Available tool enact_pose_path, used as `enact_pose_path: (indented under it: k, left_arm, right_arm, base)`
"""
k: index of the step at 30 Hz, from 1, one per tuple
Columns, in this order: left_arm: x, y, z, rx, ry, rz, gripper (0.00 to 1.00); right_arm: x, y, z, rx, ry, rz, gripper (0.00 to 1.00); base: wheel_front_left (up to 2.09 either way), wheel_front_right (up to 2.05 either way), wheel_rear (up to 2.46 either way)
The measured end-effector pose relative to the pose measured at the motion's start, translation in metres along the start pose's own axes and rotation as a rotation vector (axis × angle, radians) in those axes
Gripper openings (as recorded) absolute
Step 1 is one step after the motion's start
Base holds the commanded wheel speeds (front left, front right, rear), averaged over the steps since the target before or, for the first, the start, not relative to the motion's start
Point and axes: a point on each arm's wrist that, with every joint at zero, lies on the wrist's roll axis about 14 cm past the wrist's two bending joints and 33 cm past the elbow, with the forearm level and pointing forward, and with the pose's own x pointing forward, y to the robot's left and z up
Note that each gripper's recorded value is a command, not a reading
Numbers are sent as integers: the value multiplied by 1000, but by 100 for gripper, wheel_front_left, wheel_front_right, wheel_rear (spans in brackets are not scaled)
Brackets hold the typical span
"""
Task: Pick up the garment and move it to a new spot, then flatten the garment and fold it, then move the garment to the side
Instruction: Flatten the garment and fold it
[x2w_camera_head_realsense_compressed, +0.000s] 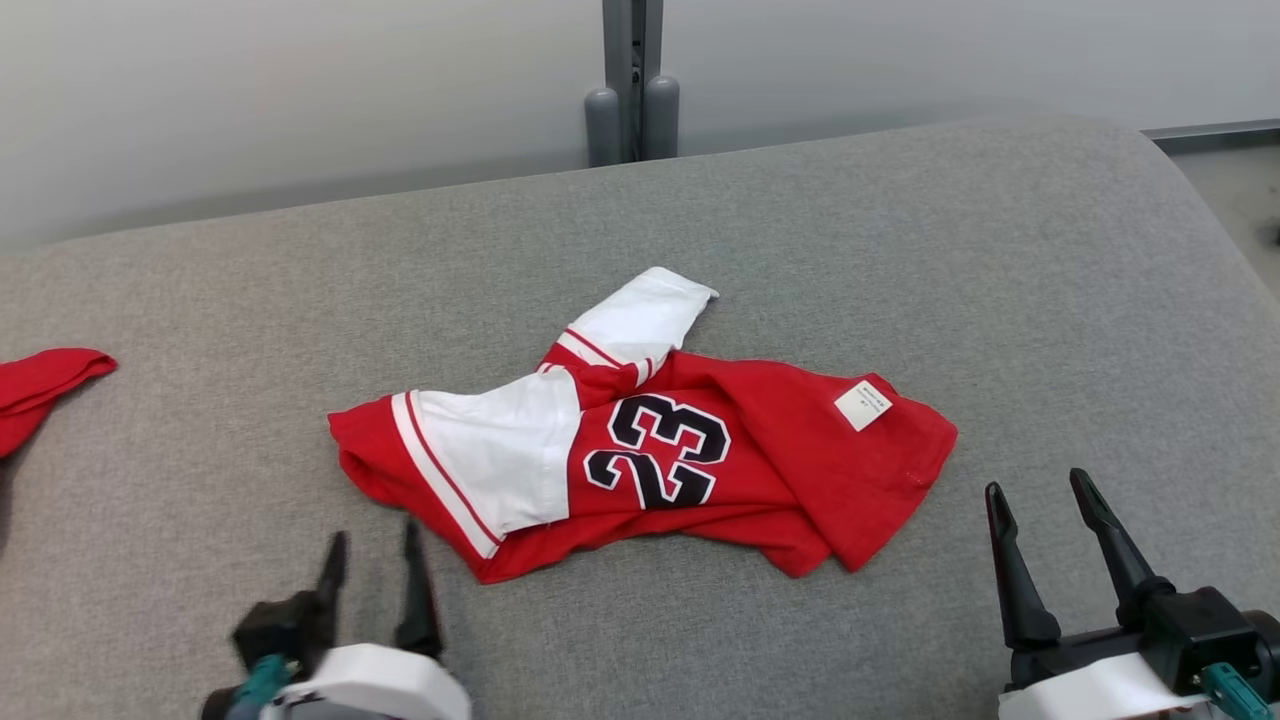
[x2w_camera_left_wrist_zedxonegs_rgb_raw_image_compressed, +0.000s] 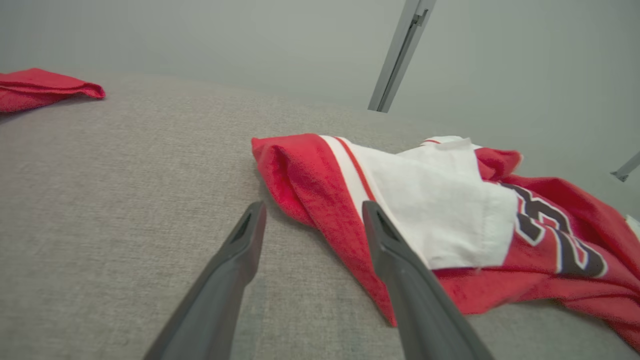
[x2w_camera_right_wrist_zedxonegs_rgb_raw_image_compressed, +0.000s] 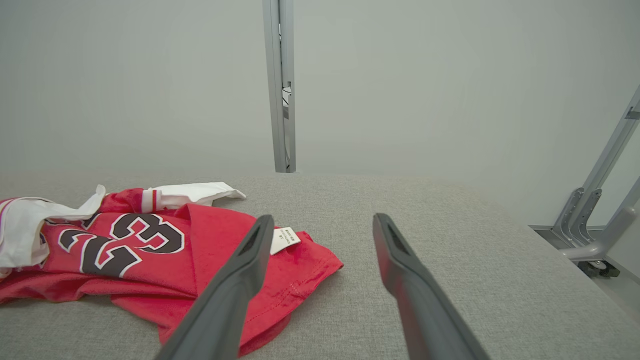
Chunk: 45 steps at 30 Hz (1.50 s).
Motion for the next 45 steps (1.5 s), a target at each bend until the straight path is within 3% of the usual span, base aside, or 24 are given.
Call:
enact_pose_path:
  k: [8, 12, 16, 26, 27, 28, 29, 33, 36, 42, 45]
  left_arm:
    - [27, -107, -4, 102, 72, -312, 100]
    - [41, -135, -21, 244, 171, -381, 100]
    - [51, -142, -30, 338, 221, -391, 100]
    - [56, -103, -39, 454, 275, -331, 100]
    - [55, -102, -40, 454, 280, -329, 80]
    - [55, -101, -39, 451, 279, -329, 27]
    - [55, -101, -36, 438, 269, -326, 0]
    - [57, -99, -19, 362, 201, -306, 0]
    - [61, -87, 14, 180, 77, -210, 0]
    - [34, -4, 37, -124, -61, 92, 0]
    - [10, 29, 20, -181, -33, 186, 0]
  right_arm:
    - [-3, -5, 1, 7, 1, -22, 100]
    - [-11, -17, 0, 7, 5, -65, 100]
    - [-24, -32, 0, 13, 11, -121, 100]
    - [-36, -44, -5, 25, 28, -170, 100]
    - [-35, -43, -5, 26, 26, -165, 100]
    - [-34, -42, -4, 26, 25, -161, 100]
    - [-32, -41, -4, 26, 22, -156, 100]
    - [-25, -36, -2, 27, 14, -138, 100]
    - [-21, -33, -2, 28, 13, -125, 100]
    - [-17, -24, -10, 32, 35, -92, 100]
    - [-9, -14, -12, 31, 38, -56, 100]
  base:
    - [0, 0, 0]
    - [0, 0, 0]
    - [0, 0, 0]
    - [0, 0, 0]
    - [0, 0, 0]
    - [0, 0, 0]
    - [0, 0, 0]
    - [0, 0, 0]
    - [0, 0, 0]
    - [0, 0, 0]
    - [0, 0, 0]
